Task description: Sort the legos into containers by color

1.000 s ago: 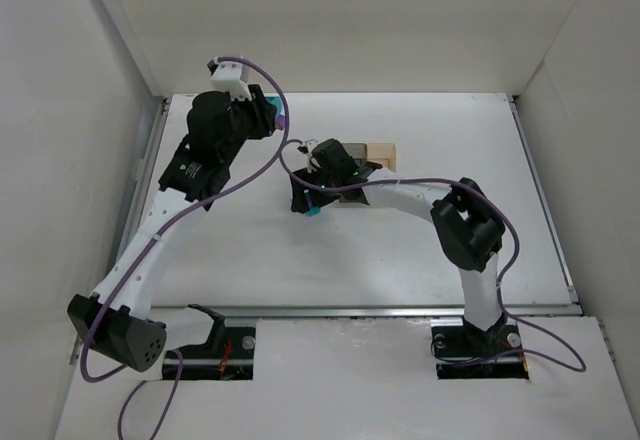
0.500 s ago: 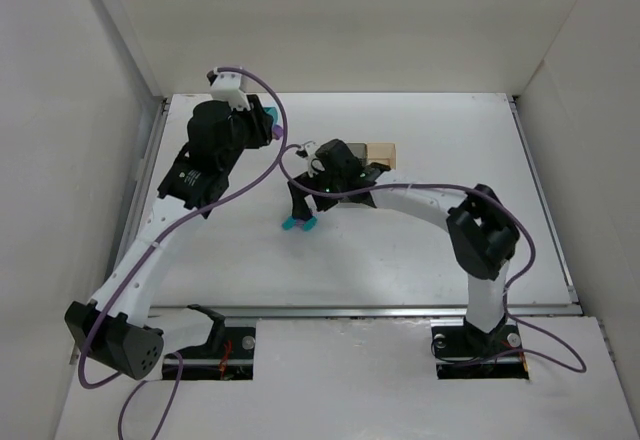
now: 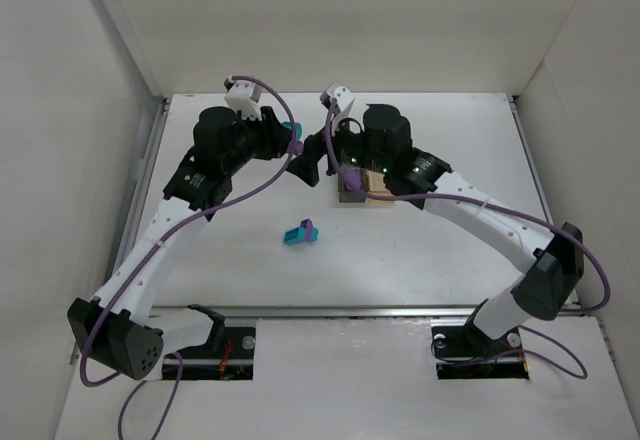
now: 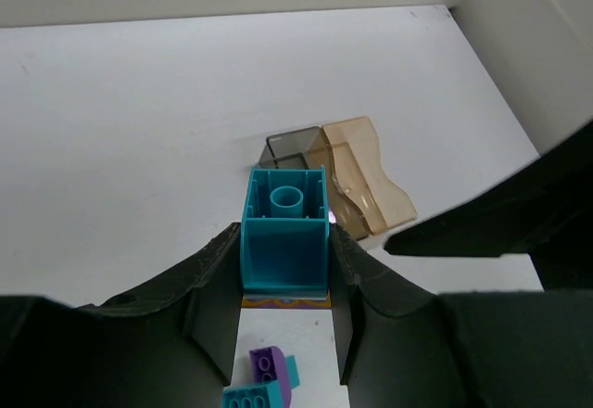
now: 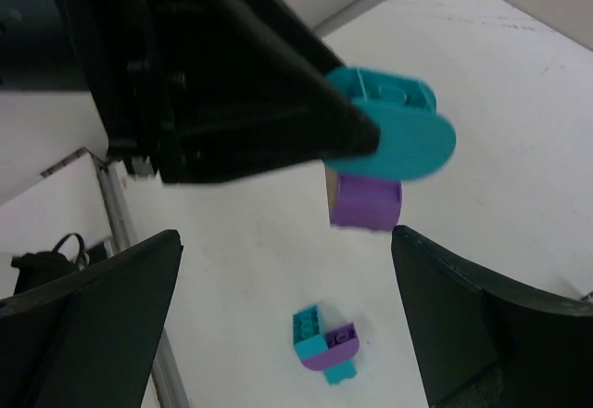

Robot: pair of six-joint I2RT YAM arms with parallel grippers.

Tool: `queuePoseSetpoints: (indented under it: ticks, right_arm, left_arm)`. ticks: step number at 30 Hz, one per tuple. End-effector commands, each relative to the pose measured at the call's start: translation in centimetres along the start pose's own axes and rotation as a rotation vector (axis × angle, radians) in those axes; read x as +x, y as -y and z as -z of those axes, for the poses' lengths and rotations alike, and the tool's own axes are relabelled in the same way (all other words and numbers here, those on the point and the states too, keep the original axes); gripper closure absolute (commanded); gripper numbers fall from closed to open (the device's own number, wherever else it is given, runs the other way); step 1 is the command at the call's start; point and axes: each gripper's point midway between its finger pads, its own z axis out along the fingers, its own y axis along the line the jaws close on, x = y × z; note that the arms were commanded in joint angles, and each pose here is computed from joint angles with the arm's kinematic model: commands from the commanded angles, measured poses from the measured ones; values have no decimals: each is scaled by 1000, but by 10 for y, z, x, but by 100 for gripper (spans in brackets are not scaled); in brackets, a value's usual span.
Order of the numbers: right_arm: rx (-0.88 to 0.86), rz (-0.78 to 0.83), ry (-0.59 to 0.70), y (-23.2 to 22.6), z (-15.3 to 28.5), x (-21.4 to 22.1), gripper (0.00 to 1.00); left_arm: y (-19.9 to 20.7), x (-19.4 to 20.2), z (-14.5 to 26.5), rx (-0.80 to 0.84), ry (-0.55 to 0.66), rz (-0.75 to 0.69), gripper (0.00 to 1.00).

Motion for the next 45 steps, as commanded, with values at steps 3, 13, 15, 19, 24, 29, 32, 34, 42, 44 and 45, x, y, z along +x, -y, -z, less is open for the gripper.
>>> queuePoseSetpoints:
  ticks: [3, 13, 15, 19, 24, 29, 32, 34, 42, 44, 45]
  right_arm:
    - [5, -51, 48, 5, -25, -17, 0]
    - [88, -65, 55, 22, -31, -15, 14]
    - [67, -73, 52, 18, -34, -16, 23]
    - [85, -85, 66, 21, -36, -21, 33]
    - [106, -96, 71, 25, -38, -22, 65]
    - [149, -123, 74, 32, -38, -19, 100]
    - [171, -139, 71, 39, -34, -16, 100]
    - [178, -145, 45, 40, -33, -2, 100]
    - [220, -199, -133, 55, -24, 89, 100]
    - [243, -234, -158, 65, -16, 104, 100]
    - [240, -254, -165, 67, -15, 108, 100]
  left_arm:
    - [30, -10, 8, 161, 32, 12, 100]
    - [43, -15, 13, 228, 47, 2, 100]
    - [45, -14, 13, 240, 43, 1, 100]
    - [44, -7, 13, 242, 20, 14, 100]
    - [44, -5, 13, 241, 11, 16, 100]
    - [44, -4, 15, 239, 10, 34, 100]
    - [37, -4, 14, 200, 13, 38, 100]
    - [25, -8, 10, 124, 40, 50, 100]
    - [16, -90, 11, 24, 254, -67, 100]
    - [14, -90, 8, 12, 247, -66, 100]
    - [14, -90, 8, 12, 247, -66, 100]
